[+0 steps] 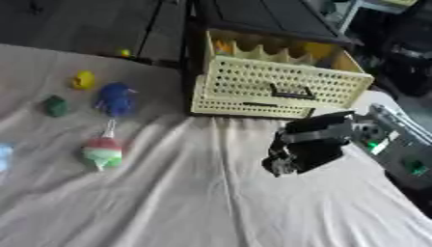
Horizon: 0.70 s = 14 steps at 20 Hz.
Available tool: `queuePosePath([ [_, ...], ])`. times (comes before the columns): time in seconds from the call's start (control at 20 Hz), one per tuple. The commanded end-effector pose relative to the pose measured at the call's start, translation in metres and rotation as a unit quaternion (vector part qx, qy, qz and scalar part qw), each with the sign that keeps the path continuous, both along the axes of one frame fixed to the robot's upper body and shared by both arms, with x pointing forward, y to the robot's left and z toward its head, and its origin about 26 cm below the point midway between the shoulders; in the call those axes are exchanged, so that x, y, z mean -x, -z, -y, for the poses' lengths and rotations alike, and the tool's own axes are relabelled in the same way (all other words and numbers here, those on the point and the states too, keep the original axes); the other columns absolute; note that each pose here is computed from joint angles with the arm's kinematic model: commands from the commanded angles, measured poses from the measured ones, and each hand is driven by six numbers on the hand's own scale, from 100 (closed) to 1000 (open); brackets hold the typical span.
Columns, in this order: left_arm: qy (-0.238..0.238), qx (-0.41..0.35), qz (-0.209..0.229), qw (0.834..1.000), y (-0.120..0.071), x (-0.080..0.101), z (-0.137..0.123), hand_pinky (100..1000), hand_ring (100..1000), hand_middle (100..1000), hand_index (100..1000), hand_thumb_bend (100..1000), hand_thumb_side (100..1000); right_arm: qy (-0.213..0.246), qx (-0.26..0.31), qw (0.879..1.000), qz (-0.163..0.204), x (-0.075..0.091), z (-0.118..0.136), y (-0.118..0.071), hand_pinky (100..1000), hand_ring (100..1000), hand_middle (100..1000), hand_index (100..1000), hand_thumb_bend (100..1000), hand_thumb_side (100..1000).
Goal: Pick up objects from table and place into drawer.
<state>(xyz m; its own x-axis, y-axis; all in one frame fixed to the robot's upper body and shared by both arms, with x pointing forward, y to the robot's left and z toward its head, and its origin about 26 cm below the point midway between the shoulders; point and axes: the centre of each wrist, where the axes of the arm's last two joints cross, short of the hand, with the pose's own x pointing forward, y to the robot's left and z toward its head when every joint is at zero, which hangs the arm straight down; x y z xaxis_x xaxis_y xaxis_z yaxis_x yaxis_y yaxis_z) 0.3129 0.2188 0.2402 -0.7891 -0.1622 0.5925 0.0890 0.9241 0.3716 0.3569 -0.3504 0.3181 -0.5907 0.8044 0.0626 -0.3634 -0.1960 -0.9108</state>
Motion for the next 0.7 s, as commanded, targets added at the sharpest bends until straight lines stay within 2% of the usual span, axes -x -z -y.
queuePosePath([
  [0.05, 0.003, -0.008, 0.015, 1.0, -0.008, 0.003, -0.001, 644, 726, 656, 964, 100, 972, 0.012, -0.007, 1.0, 0.012, 0.0, 0.015, -0.017, 100, 160, 305, 595, 100, 1000],
  [0.4, 0.0, -0.013, 0.021, 1.0, -0.01, 0.003, -0.002, 644, 723, 654, 965, 100, 975, 0.011, -0.008, 1.0, 0.018, -0.005, 0.032, -0.018, 100, 161, 303, 605, 100, 1000],
  [0.7, -0.001, -0.014, 0.023, 1.0, -0.01, 0.003, -0.002, 644, 722, 654, 965, 100, 976, 0.015, -0.013, 1.0, 0.016, -0.006, 0.036, -0.019, 100, 162, 302, 607, 100, 1000],
])
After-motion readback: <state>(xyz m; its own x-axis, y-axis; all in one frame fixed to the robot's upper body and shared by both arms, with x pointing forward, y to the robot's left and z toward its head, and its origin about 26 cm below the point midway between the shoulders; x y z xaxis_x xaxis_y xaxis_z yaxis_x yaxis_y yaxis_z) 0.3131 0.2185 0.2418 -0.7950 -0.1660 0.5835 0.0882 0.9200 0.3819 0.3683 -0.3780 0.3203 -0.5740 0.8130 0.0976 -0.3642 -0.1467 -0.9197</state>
